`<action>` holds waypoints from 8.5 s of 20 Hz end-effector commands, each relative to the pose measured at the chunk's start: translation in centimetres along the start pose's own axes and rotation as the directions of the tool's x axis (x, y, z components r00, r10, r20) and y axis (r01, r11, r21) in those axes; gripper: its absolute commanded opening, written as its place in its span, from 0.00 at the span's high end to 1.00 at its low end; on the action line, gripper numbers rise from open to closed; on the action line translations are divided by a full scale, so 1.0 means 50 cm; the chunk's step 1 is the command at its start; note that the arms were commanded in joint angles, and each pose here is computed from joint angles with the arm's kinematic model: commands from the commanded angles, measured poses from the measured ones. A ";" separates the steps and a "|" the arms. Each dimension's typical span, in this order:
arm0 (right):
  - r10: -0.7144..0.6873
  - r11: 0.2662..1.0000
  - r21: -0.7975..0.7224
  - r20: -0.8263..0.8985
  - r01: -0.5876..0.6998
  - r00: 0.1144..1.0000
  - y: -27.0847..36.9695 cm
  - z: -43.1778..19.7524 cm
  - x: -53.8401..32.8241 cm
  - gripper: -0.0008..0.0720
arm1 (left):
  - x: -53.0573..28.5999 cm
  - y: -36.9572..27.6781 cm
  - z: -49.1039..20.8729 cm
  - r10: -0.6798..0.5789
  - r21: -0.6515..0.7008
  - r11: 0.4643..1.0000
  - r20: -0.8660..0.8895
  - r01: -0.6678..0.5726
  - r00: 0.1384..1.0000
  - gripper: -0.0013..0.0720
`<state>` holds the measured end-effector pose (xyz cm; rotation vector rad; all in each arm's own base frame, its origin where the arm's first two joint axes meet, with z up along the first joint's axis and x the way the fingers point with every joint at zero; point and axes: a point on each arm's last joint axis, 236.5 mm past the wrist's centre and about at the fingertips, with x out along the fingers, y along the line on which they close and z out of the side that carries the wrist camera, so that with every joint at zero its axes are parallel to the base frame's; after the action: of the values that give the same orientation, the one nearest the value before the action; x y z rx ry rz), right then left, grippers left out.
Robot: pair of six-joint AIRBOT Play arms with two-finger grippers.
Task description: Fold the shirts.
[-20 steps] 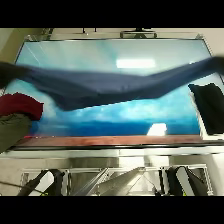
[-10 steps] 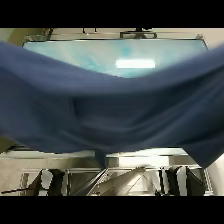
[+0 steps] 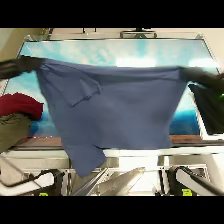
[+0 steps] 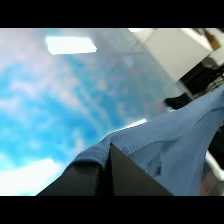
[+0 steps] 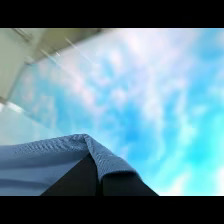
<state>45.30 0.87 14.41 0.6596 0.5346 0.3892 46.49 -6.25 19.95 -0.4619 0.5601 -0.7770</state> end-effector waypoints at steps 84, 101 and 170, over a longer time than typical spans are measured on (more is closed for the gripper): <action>-0.048 0.857 0.332 -0.709 0.394 0.704 -0.327 -0.416 -0.137 0.23 | -0.107 0.087 -0.793 0.230 -0.498 0.570 -0.667 -0.654 0.709 0.52; 0.048 0.834 0.401 -0.738 0.380 0.674 -0.297 -0.542 -0.141 0.23 | -0.005 0.058 -0.810 0.062 -0.601 0.614 -0.610 -0.512 0.790 0.53; 0.042 0.964 0.243 -0.545 0.110 0.837 -0.353 -0.216 0.290 0.13 | 0.149 0.270 -0.163 0.016 -0.269 0.952 -0.435 -0.146 0.900 0.98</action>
<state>54.34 -0.43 -8.34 0.7498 1.0772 0.4435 54.12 -3.70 3.58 -0.5484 1.0709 -0.6704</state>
